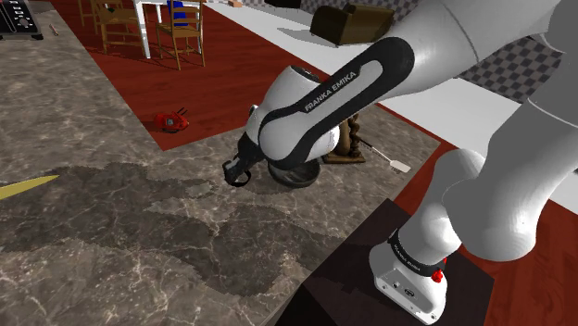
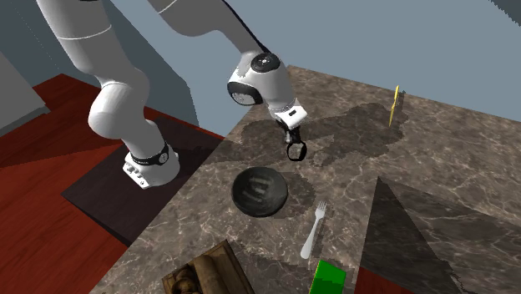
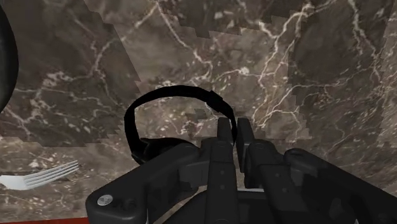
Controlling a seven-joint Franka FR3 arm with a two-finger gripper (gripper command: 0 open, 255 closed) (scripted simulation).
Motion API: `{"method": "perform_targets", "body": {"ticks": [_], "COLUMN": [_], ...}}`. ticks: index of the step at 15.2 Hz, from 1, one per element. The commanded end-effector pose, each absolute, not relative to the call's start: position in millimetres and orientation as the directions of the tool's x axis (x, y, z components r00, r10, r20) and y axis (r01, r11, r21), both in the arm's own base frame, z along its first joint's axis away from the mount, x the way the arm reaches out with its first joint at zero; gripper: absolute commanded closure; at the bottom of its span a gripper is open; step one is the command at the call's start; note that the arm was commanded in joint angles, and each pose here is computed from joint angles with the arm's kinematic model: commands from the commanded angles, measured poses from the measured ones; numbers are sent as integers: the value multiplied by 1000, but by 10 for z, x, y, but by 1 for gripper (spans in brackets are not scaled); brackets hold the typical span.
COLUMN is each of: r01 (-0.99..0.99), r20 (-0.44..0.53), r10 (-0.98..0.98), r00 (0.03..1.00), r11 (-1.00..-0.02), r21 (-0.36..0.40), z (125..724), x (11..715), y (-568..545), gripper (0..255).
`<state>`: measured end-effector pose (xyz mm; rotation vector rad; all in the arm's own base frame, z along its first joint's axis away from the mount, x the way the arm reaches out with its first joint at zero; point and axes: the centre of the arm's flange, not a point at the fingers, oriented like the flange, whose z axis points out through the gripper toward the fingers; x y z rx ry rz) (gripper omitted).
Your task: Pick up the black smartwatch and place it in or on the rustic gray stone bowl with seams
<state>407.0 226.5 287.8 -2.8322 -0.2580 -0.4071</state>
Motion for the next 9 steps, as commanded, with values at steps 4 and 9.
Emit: {"method": "perform_targets", "body": {"ticks": [4,9], "r01": [211,211], "r20": [298,298], "r10": [137,137], "r00": [945,945], "r11": [-949,-949], "r21": [-236,-236], "z": [3146,3410], "x": [4079,4079], "y": [2265,2265], "gripper": [255,255]}}
